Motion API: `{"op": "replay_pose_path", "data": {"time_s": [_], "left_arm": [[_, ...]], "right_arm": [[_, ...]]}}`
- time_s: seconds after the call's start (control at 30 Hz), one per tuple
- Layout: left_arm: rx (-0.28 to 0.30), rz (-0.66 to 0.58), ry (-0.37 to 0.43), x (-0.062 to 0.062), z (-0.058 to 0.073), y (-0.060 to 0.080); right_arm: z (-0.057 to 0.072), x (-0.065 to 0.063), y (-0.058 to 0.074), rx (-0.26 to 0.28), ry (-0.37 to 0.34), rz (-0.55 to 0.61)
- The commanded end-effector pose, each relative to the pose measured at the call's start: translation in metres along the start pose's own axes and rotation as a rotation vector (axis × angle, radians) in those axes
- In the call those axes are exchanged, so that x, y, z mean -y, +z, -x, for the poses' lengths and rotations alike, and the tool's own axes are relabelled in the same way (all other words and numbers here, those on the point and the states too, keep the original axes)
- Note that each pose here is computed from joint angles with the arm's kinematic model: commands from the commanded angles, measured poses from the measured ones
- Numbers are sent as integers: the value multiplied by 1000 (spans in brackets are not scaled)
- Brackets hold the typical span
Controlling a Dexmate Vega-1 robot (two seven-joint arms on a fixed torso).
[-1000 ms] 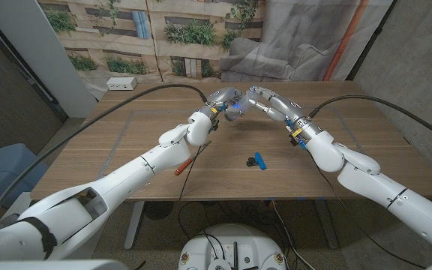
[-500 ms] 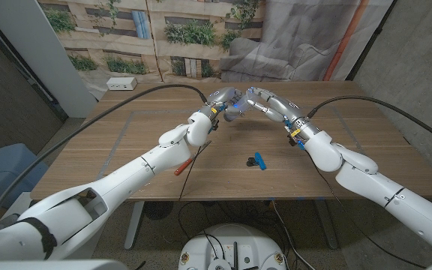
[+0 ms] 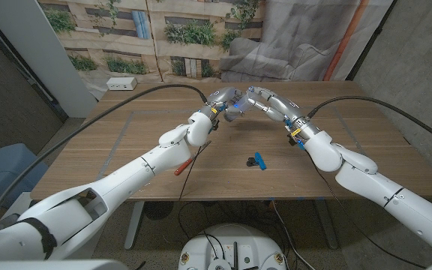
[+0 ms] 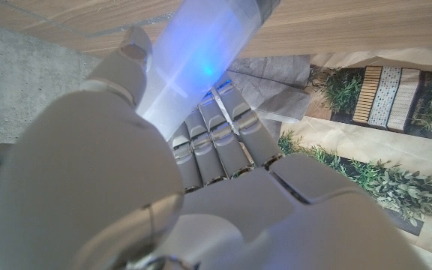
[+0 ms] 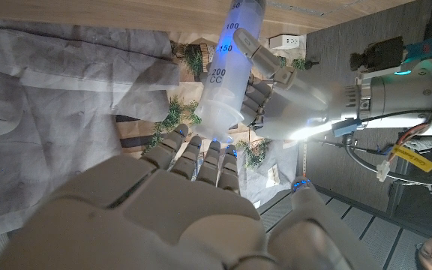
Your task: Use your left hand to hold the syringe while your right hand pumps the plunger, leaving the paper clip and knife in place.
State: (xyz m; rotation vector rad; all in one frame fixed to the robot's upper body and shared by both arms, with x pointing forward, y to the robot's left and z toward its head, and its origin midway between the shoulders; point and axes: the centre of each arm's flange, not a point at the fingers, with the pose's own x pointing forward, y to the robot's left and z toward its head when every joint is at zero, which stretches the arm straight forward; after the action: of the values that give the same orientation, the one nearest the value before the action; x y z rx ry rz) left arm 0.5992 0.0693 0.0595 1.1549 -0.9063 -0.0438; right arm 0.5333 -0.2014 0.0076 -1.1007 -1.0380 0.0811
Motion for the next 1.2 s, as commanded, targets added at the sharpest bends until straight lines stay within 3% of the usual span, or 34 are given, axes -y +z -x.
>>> {"op": "replay_pose_path", "data": {"time_s": [0.03, 0.37, 0.8, 1.2], "left_arm": [[-10, -6, -7, 0, 1, -3], [-17, -26, -12, -5, 2, -4], [-51, -136, -59, -24, 2, -10], [-58, -255, -132, -36, 2, -10]], "right_arm": [[3, 20, -1, -1, -67, 8], [6, 32, -2, 3, -88, 2], [13, 48, -18, -62, -131, -24], [14, 47, -36, -105, -167, -142]]}}
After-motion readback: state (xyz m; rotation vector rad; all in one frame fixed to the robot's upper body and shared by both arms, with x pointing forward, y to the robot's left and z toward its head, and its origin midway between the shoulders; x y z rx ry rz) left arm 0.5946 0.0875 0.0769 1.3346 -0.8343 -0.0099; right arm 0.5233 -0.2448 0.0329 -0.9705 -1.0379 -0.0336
